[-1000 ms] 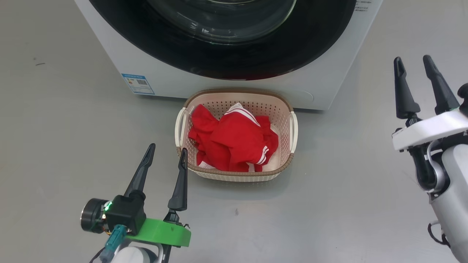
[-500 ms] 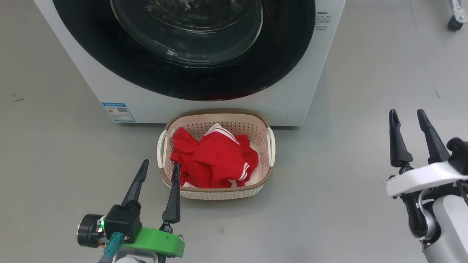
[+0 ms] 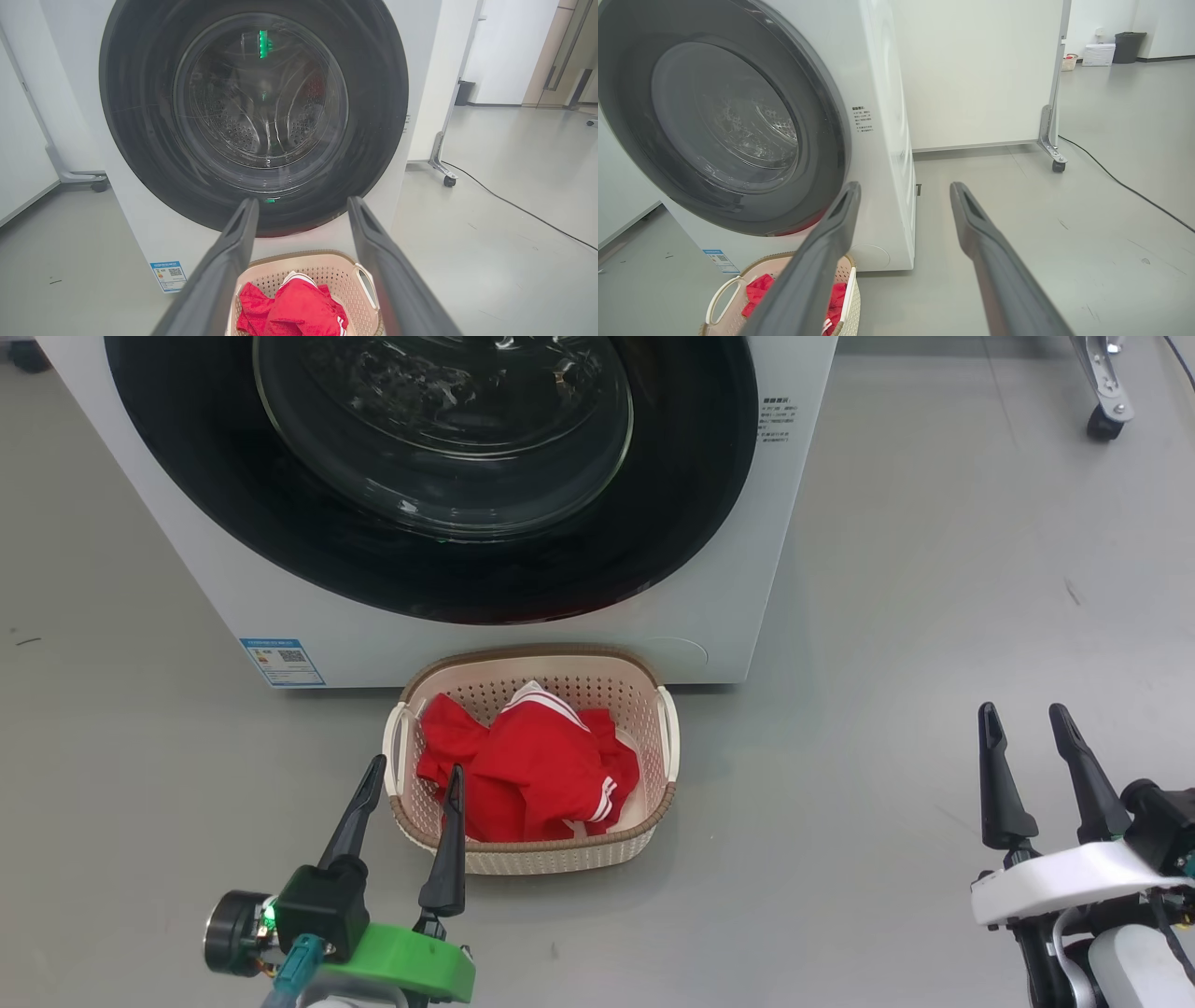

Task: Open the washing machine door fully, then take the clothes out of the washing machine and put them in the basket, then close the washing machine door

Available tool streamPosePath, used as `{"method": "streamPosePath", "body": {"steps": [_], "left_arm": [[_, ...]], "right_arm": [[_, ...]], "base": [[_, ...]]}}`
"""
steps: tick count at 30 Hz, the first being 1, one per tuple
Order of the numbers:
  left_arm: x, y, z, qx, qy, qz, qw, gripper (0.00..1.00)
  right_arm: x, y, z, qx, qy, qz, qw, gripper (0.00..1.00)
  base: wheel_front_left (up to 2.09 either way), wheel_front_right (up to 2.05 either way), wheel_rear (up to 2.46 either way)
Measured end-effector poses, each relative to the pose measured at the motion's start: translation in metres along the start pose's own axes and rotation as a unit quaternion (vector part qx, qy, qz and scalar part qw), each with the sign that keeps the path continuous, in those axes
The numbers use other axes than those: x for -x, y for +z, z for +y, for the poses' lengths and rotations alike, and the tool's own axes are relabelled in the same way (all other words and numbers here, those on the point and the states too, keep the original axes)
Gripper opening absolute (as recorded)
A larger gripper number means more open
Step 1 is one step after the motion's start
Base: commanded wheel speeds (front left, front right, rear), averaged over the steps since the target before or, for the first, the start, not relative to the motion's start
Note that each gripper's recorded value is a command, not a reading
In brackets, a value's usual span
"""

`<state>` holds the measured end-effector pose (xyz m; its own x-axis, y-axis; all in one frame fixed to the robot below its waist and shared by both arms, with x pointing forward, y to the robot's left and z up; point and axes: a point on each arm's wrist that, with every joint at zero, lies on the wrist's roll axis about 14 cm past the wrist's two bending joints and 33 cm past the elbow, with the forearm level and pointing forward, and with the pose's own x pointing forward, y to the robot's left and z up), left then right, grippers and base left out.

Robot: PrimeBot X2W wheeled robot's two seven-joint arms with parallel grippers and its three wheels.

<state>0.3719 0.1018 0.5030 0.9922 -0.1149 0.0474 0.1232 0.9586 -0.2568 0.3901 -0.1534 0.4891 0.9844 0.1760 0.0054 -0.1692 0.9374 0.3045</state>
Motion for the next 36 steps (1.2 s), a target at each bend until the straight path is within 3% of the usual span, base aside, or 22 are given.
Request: {"method": "streamPosePath", "body": {"steps": [36], "left_arm": [[0.007,-0.002,-0.001,0.000,0.000,0.005,1.000,1.00]], "right_arm": [[0.030,0.003,0.001,0.004,-0.016,-0.010,1.000,1.00]], "base": [[0.00,0.00,0.00]]}}
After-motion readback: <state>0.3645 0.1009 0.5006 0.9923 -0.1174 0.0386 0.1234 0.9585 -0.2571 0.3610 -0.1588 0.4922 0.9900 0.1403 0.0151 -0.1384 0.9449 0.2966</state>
